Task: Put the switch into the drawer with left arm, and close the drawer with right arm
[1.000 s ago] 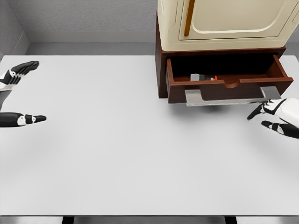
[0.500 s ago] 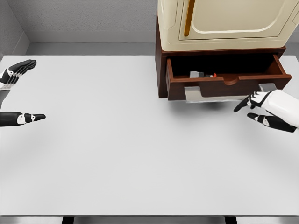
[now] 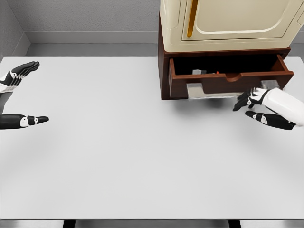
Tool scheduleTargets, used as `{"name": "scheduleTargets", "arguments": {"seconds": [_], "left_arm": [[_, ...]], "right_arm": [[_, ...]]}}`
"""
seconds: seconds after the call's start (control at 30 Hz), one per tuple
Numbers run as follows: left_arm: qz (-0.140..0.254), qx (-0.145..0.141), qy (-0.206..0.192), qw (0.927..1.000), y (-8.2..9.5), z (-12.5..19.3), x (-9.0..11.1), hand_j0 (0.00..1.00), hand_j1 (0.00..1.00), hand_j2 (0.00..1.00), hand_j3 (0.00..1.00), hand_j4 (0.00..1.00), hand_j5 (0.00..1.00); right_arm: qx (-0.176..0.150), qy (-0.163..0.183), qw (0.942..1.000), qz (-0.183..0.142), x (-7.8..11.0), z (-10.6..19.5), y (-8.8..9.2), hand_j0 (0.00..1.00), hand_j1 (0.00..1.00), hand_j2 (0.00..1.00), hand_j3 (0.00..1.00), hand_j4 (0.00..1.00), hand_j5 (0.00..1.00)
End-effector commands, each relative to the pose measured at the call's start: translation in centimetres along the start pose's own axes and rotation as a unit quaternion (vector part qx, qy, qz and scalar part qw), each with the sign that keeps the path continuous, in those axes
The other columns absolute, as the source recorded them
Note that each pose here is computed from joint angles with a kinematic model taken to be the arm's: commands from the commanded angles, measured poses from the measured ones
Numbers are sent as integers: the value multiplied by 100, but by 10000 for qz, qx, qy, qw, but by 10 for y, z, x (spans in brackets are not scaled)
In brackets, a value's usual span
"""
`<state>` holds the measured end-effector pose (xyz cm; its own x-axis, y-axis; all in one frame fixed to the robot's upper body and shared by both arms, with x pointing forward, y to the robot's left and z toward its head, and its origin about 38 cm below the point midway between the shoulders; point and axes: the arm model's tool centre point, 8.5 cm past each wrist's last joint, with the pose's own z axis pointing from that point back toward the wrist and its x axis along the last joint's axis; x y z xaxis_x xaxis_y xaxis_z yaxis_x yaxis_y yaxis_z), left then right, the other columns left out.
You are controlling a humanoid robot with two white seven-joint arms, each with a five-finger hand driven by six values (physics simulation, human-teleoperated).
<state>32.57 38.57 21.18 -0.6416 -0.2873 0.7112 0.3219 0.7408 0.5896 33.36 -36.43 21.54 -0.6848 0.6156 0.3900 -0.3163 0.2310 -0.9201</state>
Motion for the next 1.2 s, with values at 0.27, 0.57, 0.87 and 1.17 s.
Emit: {"name": "scheduleTargets", "arguments": {"seconds": [0.27,0.57,0.87,1.17], "left_arm": [[57,47,-32,10000,-2,-1,0,100,100,100,100,100,100],[48,32,-59,10000,-3,-1,2,100,100,100,100,100,100],[90,63,-102,9999,-7,-2,3,100,100,100,100,100,100],[89,64,-150,9998,-8,-4,5,100,100,100,100,100,100]], "right_arm": [[638,133,9972,357,-2,13,5,50,50,50,50,50,50],[446,100,9986,269,-5,5,9,51,51,51,51,51,51],[224,-113,9994,232,2,-14,9,51,51,51,51,51,51],[270,-340,9990,104,3,-40,17,52,52,52,52,52,52]]}}
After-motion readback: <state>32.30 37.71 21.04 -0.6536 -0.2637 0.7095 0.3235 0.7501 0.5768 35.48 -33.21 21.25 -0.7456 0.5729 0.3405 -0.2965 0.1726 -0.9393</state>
